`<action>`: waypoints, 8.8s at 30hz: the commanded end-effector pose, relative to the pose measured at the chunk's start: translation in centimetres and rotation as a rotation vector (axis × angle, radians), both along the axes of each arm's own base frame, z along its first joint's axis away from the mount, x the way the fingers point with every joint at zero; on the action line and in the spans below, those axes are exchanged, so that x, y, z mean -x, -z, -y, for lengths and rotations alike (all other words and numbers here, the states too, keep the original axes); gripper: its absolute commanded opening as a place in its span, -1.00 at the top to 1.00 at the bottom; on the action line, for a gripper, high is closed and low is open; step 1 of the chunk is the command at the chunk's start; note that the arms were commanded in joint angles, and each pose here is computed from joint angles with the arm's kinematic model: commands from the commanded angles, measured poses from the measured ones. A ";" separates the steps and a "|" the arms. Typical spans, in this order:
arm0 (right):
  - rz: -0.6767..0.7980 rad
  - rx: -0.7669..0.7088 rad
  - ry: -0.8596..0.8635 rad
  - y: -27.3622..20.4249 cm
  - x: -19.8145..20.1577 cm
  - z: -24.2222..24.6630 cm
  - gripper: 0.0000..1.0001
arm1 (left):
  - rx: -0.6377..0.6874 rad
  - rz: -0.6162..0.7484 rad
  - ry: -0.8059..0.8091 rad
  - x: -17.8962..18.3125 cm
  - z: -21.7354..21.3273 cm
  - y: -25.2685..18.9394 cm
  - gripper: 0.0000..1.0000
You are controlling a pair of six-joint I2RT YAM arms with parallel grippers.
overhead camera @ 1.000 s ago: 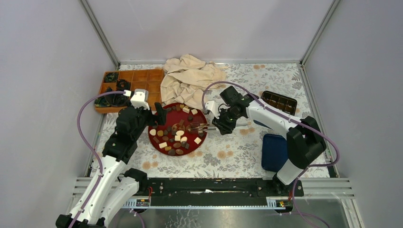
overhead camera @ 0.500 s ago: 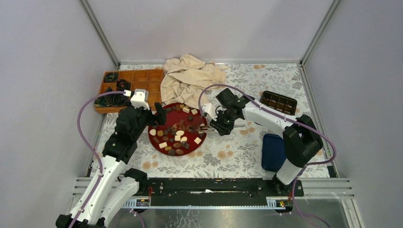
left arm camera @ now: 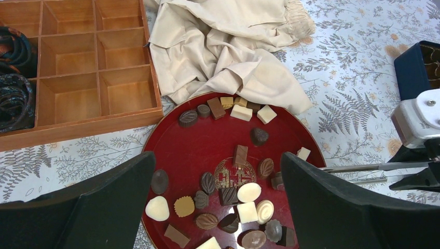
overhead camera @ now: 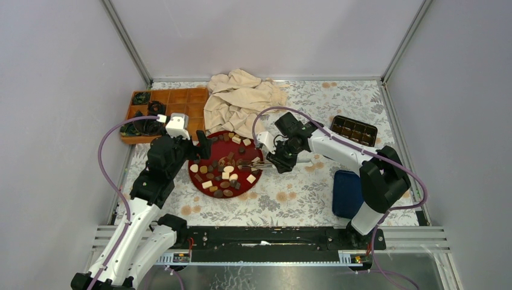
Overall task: Pack the chocolate
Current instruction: Pick up the fake chocolate from the plate, then place the fake chocolate in the packing box, then pick up the fake chocolate from the plate, then place the fake chocolate in the packing box.
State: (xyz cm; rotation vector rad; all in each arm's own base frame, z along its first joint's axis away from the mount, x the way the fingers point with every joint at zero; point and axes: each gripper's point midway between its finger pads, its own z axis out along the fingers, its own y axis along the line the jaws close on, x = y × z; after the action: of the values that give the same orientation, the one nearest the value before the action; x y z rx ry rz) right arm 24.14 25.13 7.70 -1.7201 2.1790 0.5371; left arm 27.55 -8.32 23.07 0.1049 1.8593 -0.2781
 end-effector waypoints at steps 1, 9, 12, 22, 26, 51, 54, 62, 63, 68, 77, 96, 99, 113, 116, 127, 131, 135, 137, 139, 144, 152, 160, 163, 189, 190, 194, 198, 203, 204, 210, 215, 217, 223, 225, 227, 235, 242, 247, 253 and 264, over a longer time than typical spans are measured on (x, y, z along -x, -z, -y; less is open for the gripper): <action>-0.007 -0.124 -0.001 -3.4 0.3 -0.5 1.00 | -0.002 0.057 -0.003 -0.5 -0.2 -1.1 -0.95; -0.038 -0.267 0.064 -6.6 -0.6 1.5 1.00 | -0.001 0.060 -0.005 -0.5 -0.2 -1.2 -0.95; -0.002 -0.310 0.167 -8.1 -2.4 4.3 1.00 | -0.002 0.063 -0.004 -0.4 -0.2 -1.3 -0.95; 0.267 -0.175 0.798 -10.1 -7.8 22.3 1.00 | 0.005 0.062 0.010 -0.4 0.1 -1.3 -0.95; 0.250 -0.158 0.940 -9.6 -6.5 27.1 1.00 | 0.007 0.063 0.015 -0.4 0.2 -1.3 -0.95; 0.064 -0.153 1.009 -5.4 -4.2 28.7 0.82 | 0.012 0.067 0.024 -0.3 0.3 -1.5 -0.95; 0.056 -0.145 1.018 -5.0 -4.3 28.9 0.81 | 0.013 0.067 0.024 -0.3 0.3 -1.5 -0.95; 0.044 -0.134 1.030 -4.5 -4.5 29.1 0.68 | 0.014 0.069 0.023 -0.3 0.3 -1.6 -0.95; 0.043 -0.133 1.032 -4.5 -4.5 29.1 0.65 | 0.013 0.068 0.024 -0.3 0.3 -1.5 -0.95; 0.037 -0.125 1.038 -4.2 -4.5 29.3 0.54 | 0.013 0.067 0.024 -0.3 0.3 -1.5 -0.95; 0.033 -0.122 1.044 -4.1 -4.6 29.4 0.29 | 0.013 0.068 0.024 -0.3 0.3 -1.5 -0.95; 0.071 -0.147 1.038 -5.1 -4.7 29.1 0.20 | 0.014 0.071 0.024 -0.3 0.3 -1.6 -0.95; 0.084 -0.168 1.025 -5.6 -4.7 28.7 0.22 | 0.014 0.071 0.024 -0.2 0.3 -1.6 -0.95; 0.162 -0.466 0.762 -12.1 -3.0 22.7 0.23 | 0.029 0.095 0.047 0.1 0.7 -2.2 -0.95; 0.152 -0.516 0.721 -13.2 -2.5 21.5 0.23 | 0.030 0.097 0.047 0.0 0.7 -2.2 -0.95; 0.144 -0.554 0.601 -13.2 -1.2 18.0 0.23 | 0.020 0.095 0.033 -0.1 0.4 -1.8 -0.96; 0.141 -0.583 0.566 -12.9 -1.5 17.0 0.23 | 0.020 0.103 0.033 0.0 0.4 -2.0 -0.96; 0.141 -0.571 0.551 -12.4 -1.9 16.4 0.23 | 0.032 0.122 0.045 0.2 0.6 -2.7 -0.96; 0.137 -0.562 0.541 -12.4 -1.8 16.2 0.23 | 0.038 0.130 0.056 0.4 0.7 -3.0 -0.96; 0.134 -0.552 0.537 -12.3 -1.8 16.2 0.23 | 0.040 0.132 0.059 0.4 0.8 -3.0 -0.96; 0.124 -0.527 0.508 -12.2 -1.8 15.5 0.23 | 0.036 0.115 0.058 0.2 0.8 -2.4 -0.96; 0.117 -0.435 0.385 -11.3 -0.8 12.7 0.23 | 0.032 0.051 0.079 -0.4 1.5 -0.8 -0.96; 0.149 -0.318 0.221 -9.9 -1.0 9.3 0.23 | -0.019 0.027 0.006 -1.1 0.0 0.3 -0.96; 0.163 -0.269 0.165 -9.2 -1.5 7.7 0.23 | -0.042 0.012 -0.032 -1.4 -0.8 0.9 -0.96; 0.137 0.047 -0.087 -3.3 -4.3 -1.2 0.19 | -0.060 -0.009 -0.070 -1.9 -1.7 1.4 -0.96; 0.132 0.049 -0.088 -3.2 -4.4 -1.2 0.18 | -0.060 -0.009 -0.067 -1.9 -1.7 1.5 -0.96; 0.106 0.053 -0.097 -2.9 -4.3 -1.5 0.16 | -0.057 -0.009 -0.062 -1.9 -1.6 1.4 -0.96; 0.091 0.056 -0.099 -2.4 -4.4 -1.8 0.14 | -0.056 -0.008 -0.063 -1.9 -1.7 1.4 -0.96; 0.067 0.053 -0.106 -2.3 -4.5 -2.3 0.12 | -0.053 -0.004 -0.059 -1.9 -1.6 1.3 -0.96; 0.064 0.049 -0.109 -2.3 -4.6 -2.5 0.11 | -0.052 -0.005 -0.059 -1.9 -1.6 1.3 -0.96; 0.047 0.039 -0.116 -2.2 -4.7 -3.1 0.08 | -0.048 -0.002 -0.053 -1.8 -1.5 1.2 -0.96; 0.031 0.036 -0.124 -2.0 -4.7 -3.5 0.05 | -0.045 -0.002 -0.050 -1.8 -1.4 1.2 -0.96; 0.023 0.036 -0.129 -1.9 -4.6 -3.7 0.05 | -0.044 0.001 -0.050 -1.8 -1.4 1.1 -0.96; 0.006 0.040 -0.134 -1.6 -4.6 -4.0 0.07 | -0.044 0.003 -0.051 -1.8 -1.5 1.0 -0.96; -0.002 0.046 -0.134 -1.5 -4.5 -3.9 0.13 | -0.044 0.002 -0.051 -1.8 -1.5 1.1 -0.96; 0.006 0.043 -0.132 -1.9 -4.5 -3.8 0.31 | -0.044 0.001 -0.050 -1.8 -1.5 1.1 -0.96; 0.047 -0.002 -0.103 -4.2 -4.0 -3.5 1.00 | -0.040 0.004 -0.046 -1.8 -1.4 1.0 -0.96; 0.024 -0.083 -0.072 -6.0 -3.2 -3.7 1.00 | -0.040 0.006 -0.044 -1.7 -1.3 1.0 -0.96; -0.034 -0.178 -0.056 -8.0 -2.4 -3.5 1.00 | -0.039 0.010 -0.047 -1.7 -1.4 0.9 -0.96; -0.088 -0.390 -0.009 -12.2 -1.6 -0.9 1.00 | -0.039 0.011 -0.048 -1.6 -1.4 0.8 -0.96; 0.023 -0.632 0.418 -15.4 -5.6 11.7 1.00 | -0.038 0.014 -0.051 -1.6 -1.5 0.7 -0.96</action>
State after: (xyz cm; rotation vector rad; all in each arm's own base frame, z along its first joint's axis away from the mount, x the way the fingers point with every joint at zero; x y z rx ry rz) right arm 29.29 15.87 20.66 -1.0698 2.0610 0.9006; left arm 28.74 -6.88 21.34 0.0833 1.9024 -0.2052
